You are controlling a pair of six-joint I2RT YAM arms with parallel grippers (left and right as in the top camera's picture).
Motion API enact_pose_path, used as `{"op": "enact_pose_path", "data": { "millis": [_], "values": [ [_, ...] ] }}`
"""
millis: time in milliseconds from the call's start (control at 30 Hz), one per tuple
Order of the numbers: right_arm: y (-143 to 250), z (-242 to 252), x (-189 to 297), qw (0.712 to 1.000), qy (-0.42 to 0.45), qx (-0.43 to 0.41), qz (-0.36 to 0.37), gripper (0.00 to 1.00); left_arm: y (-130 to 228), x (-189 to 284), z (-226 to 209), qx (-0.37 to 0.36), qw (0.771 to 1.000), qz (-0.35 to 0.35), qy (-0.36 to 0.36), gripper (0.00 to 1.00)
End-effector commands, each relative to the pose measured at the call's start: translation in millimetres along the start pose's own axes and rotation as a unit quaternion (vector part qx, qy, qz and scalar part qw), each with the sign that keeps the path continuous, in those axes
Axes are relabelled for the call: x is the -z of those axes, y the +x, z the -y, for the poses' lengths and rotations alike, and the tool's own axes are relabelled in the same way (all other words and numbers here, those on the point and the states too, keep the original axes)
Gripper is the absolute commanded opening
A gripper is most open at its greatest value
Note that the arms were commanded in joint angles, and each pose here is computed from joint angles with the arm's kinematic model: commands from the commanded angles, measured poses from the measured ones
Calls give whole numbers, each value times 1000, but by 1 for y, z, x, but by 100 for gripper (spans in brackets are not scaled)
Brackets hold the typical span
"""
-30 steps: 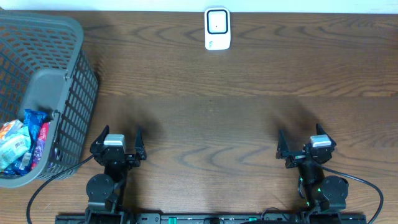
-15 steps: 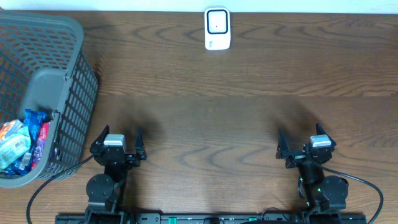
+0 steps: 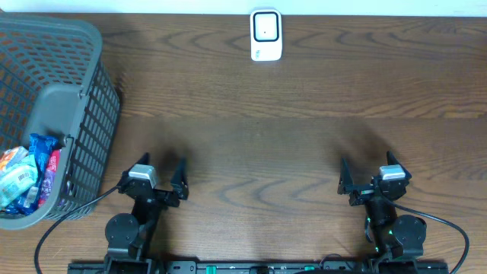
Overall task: Scan the item barcode
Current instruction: 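Move the left gripper toward the grey basket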
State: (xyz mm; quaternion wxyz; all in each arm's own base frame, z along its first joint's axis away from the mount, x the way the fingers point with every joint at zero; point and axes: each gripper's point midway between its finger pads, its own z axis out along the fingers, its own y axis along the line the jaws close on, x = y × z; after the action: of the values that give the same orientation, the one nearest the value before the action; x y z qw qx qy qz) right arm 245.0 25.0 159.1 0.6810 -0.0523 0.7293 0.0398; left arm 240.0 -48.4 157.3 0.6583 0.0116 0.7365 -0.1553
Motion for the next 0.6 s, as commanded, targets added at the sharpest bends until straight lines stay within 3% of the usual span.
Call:
{"op": "enact_pose_path", "data": {
  "millis": [0, 67, 167, 367, 567],
  "values": [
    [1, 3, 0, 1000, 7, 0, 0, 99, 19, 3, 32, 105, 989, -48, 93, 86],
    [1, 3, 0, 1000, 7, 0, 0, 99, 14, 3, 33, 126, 987, -41, 95, 86],
    [1, 3, 0, 1000, 7, 0, 0, 99, -11, 8, 53, 118, 981, -2, 155, 86],
    [1, 3, 0, 1000, 7, 0, 0, 99, -86, 32, 80, 81, 966, 112, 219, 86],
    [1, 3, 0, 1000, 7, 0, 0, 99, -167, 61, 80, 28, 959, 219, 175, 86]
  ]
}}
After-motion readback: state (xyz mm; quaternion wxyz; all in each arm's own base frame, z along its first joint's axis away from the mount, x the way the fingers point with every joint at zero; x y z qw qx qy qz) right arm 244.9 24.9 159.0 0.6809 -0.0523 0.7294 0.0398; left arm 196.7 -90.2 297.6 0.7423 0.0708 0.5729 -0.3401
